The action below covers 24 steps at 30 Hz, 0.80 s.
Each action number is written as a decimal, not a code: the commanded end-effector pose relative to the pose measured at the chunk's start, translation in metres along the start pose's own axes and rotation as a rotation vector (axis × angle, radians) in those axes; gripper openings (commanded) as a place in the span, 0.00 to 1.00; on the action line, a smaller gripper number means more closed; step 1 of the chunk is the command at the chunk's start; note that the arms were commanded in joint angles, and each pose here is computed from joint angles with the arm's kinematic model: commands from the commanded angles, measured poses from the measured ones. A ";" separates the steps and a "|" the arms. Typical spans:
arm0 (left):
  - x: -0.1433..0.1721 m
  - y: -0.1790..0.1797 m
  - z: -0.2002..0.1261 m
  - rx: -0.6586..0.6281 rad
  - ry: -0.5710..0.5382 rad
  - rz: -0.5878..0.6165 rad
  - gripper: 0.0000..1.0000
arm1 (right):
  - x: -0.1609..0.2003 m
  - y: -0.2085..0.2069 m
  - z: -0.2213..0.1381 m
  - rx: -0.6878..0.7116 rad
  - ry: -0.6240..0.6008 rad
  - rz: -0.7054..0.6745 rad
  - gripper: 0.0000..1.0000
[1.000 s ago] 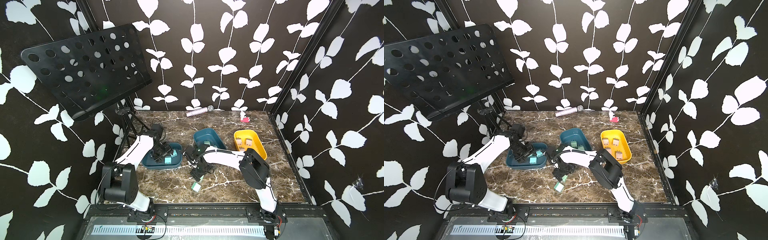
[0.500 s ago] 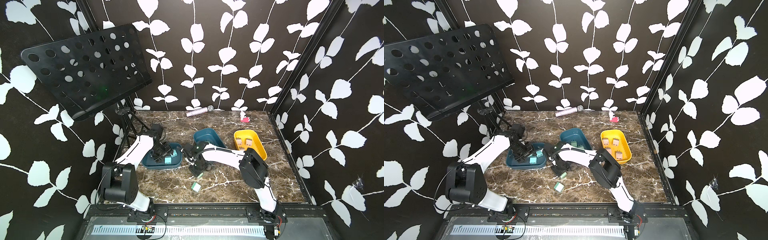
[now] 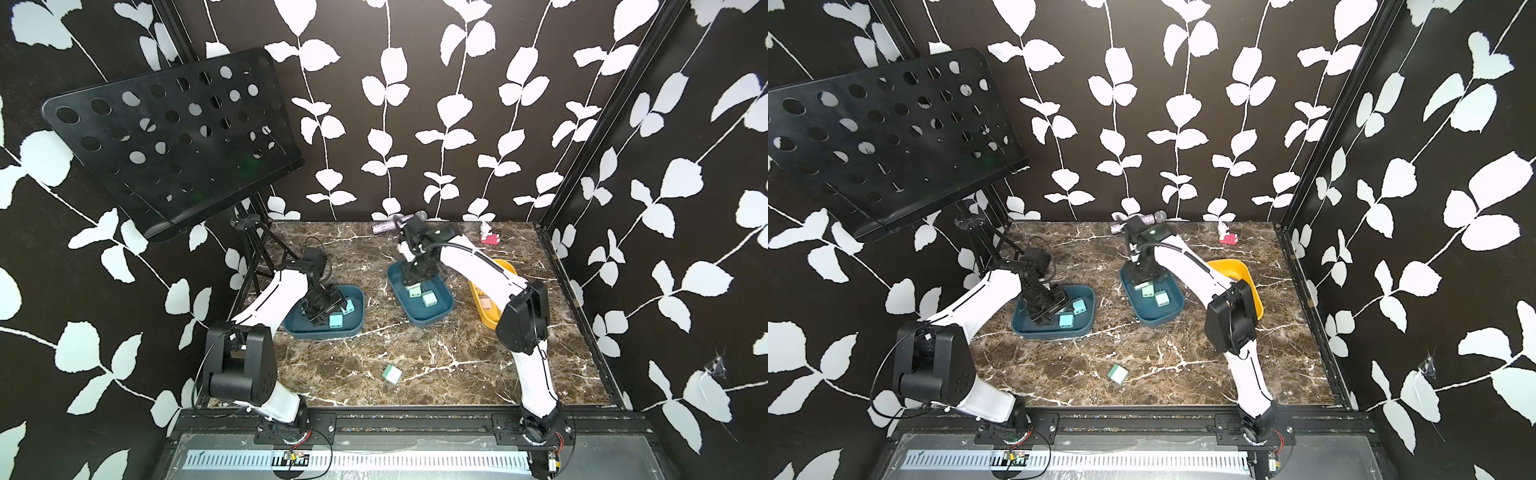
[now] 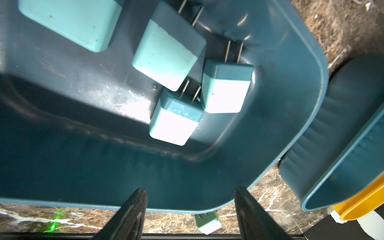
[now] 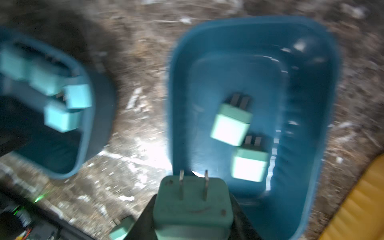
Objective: Place the plugs by color into the storage box
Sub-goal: Place the plug in the storage box.
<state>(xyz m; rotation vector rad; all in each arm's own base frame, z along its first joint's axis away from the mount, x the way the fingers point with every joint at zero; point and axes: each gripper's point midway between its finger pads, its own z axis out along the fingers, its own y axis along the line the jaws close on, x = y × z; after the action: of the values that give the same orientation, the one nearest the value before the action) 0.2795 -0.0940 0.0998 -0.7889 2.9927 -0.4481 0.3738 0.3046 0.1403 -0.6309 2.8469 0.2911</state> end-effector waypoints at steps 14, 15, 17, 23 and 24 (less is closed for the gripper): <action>-0.006 -0.006 -0.009 0.007 -0.010 0.007 0.69 | 0.066 -0.007 0.095 -0.011 0.231 0.082 0.43; -0.006 -0.006 -0.009 0.006 -0.009 0.009 0.69 | 0.068 -0.008 0.098 -0.009 0.239 0.084 0.43; -0.006 -0.006 -0.008 0.004 -0.007 0.010 0.69 | 0.072 -0.009 0.103 -0.008 0.250 0.086 0.45; -0.007 -0.008 -0.010 0.006 -0.007 0.013 0.69 | 0.072 -0.010 0.103 0.000 0.242 0.093 0.57; -0.007 -0.008 -0.011 0.005 -0.008 0.014 0.69 | 0.070 -0.010 0.097 0.001 0.231 0.093 0.61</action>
<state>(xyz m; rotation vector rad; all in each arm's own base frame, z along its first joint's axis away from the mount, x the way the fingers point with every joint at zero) 0.2871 -0.0954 0.1031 -0.7850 2.9886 -0.4506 0.3333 0.2942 0.0279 -0.5740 3.0970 0.2613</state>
